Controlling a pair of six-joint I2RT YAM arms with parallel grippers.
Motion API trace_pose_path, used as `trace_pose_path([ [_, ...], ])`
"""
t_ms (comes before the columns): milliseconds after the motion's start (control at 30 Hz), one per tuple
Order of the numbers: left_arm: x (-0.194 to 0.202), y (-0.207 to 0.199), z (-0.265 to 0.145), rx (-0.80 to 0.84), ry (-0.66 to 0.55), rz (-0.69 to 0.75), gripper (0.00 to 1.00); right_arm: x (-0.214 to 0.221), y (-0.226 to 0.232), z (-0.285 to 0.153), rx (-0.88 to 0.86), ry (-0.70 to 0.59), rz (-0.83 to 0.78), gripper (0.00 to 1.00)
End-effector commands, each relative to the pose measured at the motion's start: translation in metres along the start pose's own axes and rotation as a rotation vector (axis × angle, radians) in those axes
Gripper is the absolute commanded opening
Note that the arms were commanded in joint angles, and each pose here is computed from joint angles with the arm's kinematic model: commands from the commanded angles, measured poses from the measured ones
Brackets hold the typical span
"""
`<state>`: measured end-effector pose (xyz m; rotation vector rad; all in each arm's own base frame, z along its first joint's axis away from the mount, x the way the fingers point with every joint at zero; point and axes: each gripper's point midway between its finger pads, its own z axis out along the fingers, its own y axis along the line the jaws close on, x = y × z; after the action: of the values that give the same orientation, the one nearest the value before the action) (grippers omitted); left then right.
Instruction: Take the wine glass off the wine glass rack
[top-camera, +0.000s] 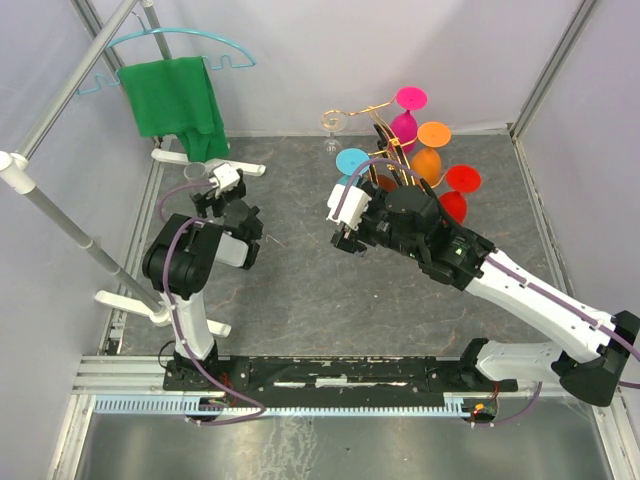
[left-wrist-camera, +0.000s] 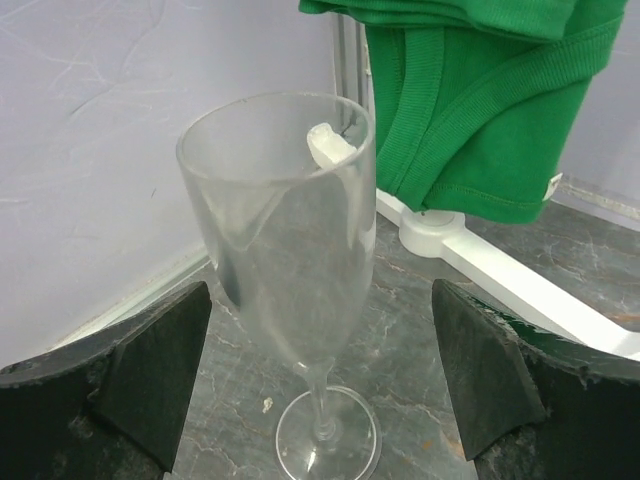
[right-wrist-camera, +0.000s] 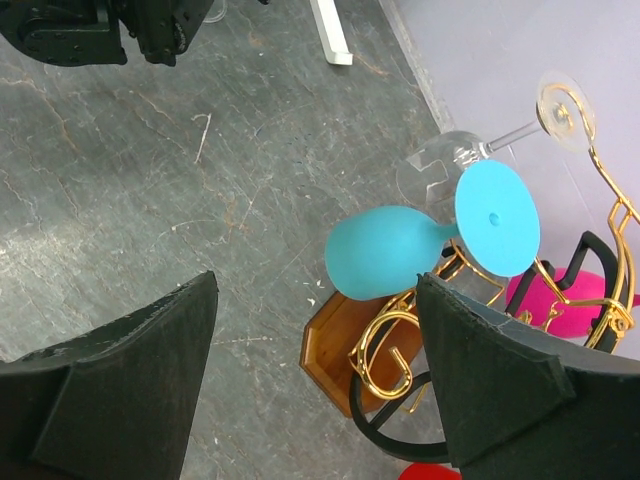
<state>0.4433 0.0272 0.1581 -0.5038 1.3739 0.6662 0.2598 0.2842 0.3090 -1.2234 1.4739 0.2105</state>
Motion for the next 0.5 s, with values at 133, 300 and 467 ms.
trace_pose_path([
  [133, -0.033, 0.003, -0.014, 0.003, 0.014, -0.056, 0.99, -0.021, -0.026, -0.014, 0.097, -0.043, 0.105, 0.89],
  [300, -0.043, 0.015, -0.021, -0.019, 0.057, -0.046, 0.99, -0.026, -0.04, -0.029, 0.155, -0.03, 0.17, 0.91],
  [467, -0.06, 0.036, -0.046, -0.077, 0.1, -0.041, 0.99, -0.02, -0.059, -0.042, 0.215, -0.015, 0.355, 0.86],
])
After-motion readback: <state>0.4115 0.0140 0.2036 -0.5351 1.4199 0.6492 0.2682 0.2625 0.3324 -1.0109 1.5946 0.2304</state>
